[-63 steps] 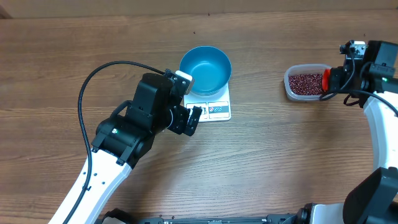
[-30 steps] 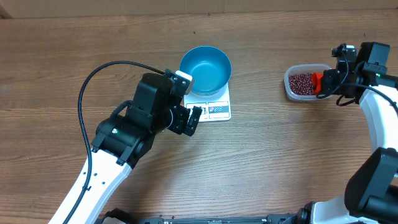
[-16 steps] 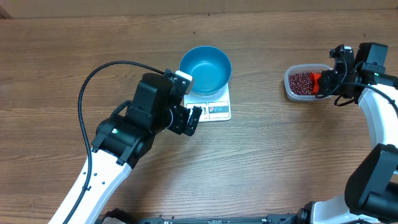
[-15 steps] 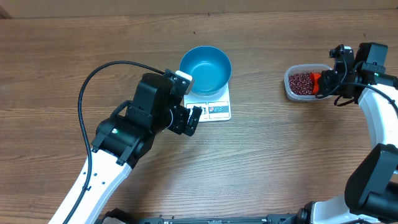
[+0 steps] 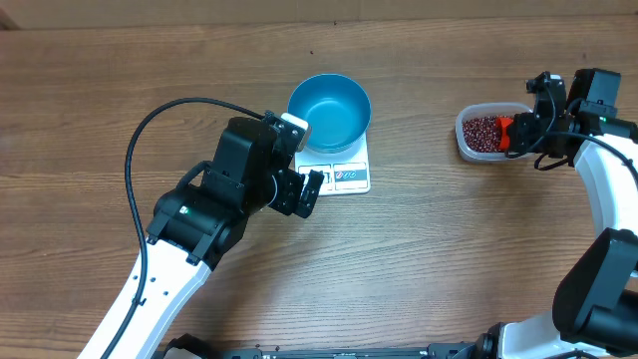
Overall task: Scoop item into bowl and weigh 150g on scale
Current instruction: 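Lower the red scoop into the beans with the right gripper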
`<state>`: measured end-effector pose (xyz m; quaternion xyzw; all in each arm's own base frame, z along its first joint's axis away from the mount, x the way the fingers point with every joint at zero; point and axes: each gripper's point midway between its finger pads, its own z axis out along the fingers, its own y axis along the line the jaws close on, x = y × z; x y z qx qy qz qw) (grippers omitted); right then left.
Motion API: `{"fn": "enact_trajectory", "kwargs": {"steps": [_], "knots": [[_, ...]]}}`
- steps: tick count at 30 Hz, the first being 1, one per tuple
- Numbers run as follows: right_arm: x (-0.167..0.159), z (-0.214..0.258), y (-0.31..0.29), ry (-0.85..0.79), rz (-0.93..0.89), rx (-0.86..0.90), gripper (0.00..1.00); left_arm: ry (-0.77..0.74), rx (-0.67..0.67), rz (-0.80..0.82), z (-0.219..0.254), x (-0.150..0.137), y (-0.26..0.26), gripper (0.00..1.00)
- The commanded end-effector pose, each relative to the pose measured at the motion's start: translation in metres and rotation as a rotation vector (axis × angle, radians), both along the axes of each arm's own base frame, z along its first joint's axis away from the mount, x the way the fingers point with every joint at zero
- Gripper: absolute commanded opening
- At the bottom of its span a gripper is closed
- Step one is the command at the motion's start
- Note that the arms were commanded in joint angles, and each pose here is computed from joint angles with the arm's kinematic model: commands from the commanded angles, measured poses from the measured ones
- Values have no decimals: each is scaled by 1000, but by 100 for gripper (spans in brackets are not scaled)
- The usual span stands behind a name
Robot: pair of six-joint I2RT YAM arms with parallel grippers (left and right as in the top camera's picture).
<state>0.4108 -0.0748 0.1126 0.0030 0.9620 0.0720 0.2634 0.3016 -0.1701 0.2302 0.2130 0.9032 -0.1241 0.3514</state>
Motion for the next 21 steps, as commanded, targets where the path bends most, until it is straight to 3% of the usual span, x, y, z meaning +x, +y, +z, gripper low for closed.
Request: {"fn": "enact_trajectory", "kwargs": {"steps": [1,21], "knots": [[-3,-9,5,21,15,41,4,5,13,-16,-5,0,1,100],[-4,-31,11,75,28,91,4,5,13,-16,-5,0,1,99]]}}
